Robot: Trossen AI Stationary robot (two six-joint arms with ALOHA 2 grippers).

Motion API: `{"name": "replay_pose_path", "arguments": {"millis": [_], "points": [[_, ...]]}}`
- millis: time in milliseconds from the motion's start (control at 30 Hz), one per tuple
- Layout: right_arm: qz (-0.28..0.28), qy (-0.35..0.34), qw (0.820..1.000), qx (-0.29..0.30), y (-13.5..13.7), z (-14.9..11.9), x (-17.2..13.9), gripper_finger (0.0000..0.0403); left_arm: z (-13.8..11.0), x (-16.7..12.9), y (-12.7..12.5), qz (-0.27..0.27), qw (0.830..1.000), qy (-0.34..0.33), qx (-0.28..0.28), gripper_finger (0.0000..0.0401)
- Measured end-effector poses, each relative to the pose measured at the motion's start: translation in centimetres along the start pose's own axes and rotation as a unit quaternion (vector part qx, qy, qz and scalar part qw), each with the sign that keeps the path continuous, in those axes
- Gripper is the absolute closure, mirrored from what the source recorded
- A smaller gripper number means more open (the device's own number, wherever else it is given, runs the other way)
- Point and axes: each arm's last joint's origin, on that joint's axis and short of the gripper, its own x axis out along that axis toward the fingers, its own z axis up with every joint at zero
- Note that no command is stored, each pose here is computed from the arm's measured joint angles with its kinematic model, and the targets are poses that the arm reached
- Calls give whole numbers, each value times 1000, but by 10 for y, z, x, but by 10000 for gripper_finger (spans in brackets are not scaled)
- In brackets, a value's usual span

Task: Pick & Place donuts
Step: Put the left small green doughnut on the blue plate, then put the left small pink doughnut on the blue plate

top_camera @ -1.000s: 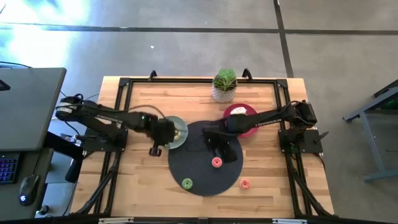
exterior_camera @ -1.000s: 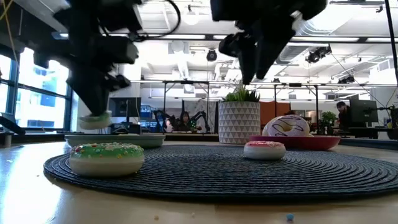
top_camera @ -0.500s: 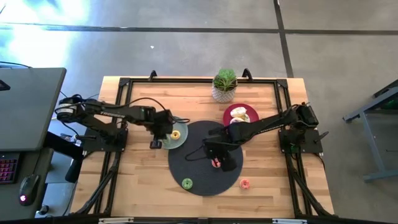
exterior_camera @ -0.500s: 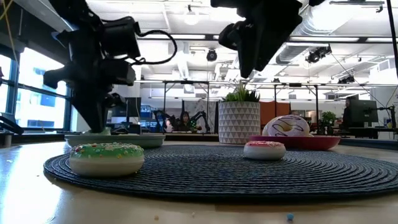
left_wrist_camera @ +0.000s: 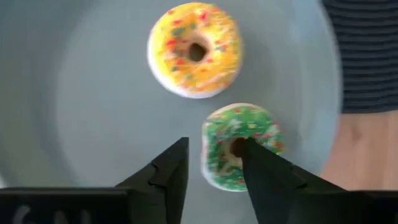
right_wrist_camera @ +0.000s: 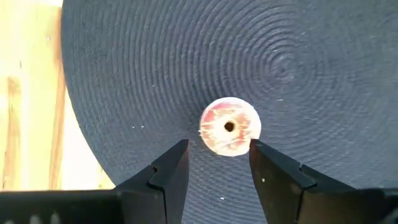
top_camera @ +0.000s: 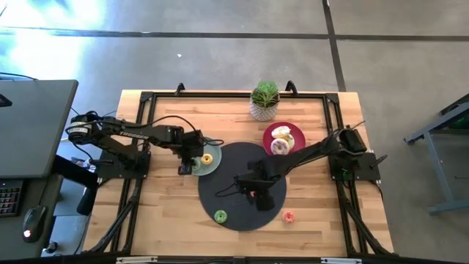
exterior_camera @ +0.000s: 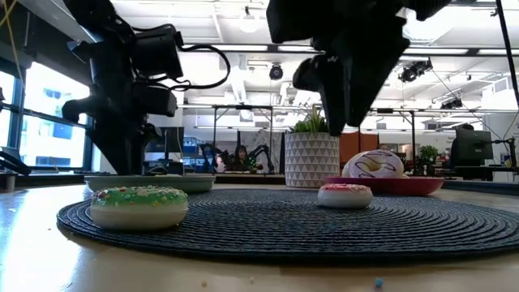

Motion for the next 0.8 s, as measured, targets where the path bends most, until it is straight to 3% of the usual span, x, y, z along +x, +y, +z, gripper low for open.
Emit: {"name": "replay_pose_path", "arguments": {"millis": [267,633,800], "points": [[-40,22,998,38,-5,3,24,226,4,-5,1,8,1000,2,-3,234],[-20,65,996,53,-14,4,54,224,37,-45,2,27,1000,-2,4,233],[-41,70,995,64,-23,4,60,224,46,-68,1,34,999,17,-15,233]]}}
